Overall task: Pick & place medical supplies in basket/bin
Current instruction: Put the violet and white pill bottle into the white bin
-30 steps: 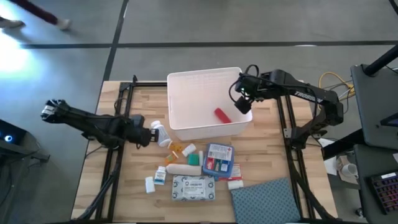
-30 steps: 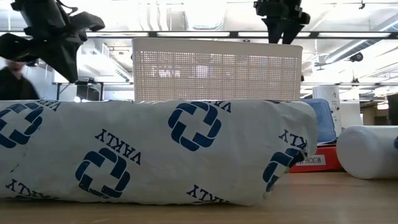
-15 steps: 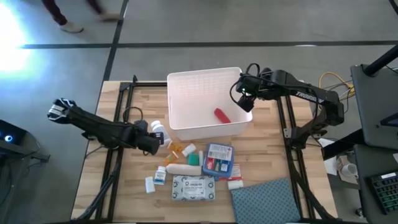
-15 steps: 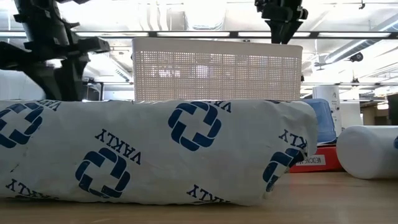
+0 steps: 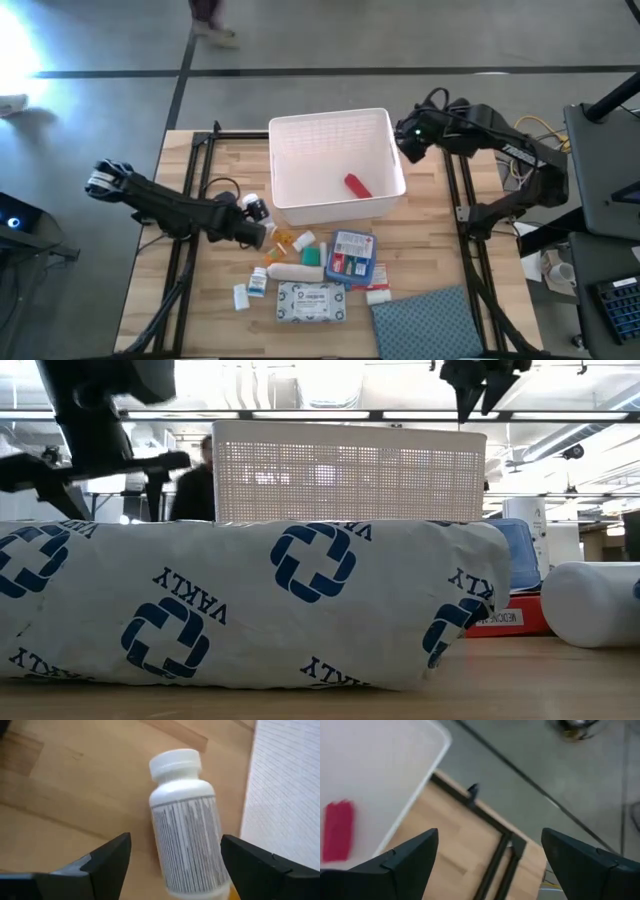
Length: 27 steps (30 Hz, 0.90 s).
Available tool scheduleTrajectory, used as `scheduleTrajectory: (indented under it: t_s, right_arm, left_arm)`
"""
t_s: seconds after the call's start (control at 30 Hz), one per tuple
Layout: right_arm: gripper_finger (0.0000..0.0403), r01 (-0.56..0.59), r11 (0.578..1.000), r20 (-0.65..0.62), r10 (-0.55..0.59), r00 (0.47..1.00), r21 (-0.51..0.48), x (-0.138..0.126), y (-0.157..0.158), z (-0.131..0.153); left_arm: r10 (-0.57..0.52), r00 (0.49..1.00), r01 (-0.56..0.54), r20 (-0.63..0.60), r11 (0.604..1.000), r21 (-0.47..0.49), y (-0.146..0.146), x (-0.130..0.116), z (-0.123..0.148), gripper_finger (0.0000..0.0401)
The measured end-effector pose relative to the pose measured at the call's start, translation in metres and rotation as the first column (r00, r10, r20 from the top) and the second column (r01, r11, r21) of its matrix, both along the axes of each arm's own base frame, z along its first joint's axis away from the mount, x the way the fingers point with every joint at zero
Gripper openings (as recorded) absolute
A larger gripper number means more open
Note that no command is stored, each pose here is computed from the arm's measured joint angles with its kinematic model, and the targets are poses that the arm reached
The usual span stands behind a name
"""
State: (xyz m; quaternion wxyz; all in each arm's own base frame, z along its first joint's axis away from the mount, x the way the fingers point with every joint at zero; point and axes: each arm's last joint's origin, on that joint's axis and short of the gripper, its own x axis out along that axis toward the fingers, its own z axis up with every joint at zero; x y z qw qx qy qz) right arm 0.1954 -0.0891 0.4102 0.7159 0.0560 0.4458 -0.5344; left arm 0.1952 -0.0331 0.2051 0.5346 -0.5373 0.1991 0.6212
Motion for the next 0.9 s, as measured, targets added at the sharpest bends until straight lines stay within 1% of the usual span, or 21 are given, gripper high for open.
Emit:
scheduleTrajectory:
  t_s: [0.07,0.17,0.4,0.57,0.73,0.9]
  right_arm:
    - [0.0345,0.036,0.999,0.018,-0.035,0.999,-0.029,-0.006,0.0,0.002]
    - [0.0344,0.062,0.997,0.045,-0.061,0.997,-0.035,-0.011,0.001,0.002]
    - [0.0341,0.075,0.996,0.009,-0.074,0.997,-0.046,-0.017,0.003,-0.009]
    - [0.0342,0.108,0.994,0.004,-0.108,0.994,-0.033,-0.016,0.003,-0.02]
    - [0.0343,0.131,0.991,-0.013,-0.131,0.991,-0.015,-0.011,0.001,-0.031]
    - [0.0338,0.131,0.991,-0.03,-0.13,0.991,0.029,-0.004,-0.001,-0.038]
  left_arm:
    - [0.037,0.999,-0.037,0.017,0.999,-0.005,0.005,0.003,-0.006,0.0287]
    - [0.075,0.995,-0.074,0.064,0.997,-0.016,0.01,0.003,-0.014,0.0287]
    - [0.097,0.976,-0.087,0.192,0.994,-0.061,0.016,-0.013,-0.039,0.0287]
    - [0.118,0.937,-0.094,0.328,0.992,-0.087,0.02,-0.015,-0.047,0.0287]
    - [0.081,0.955,-0.061,0.284,0.995,-0.078,0.022,-0.021,-0.053,0.0287]
    - [0.055,0.975,-0.028,0.217,0.992,-0.126,0.022,-0.032,-0.064,0.0287]
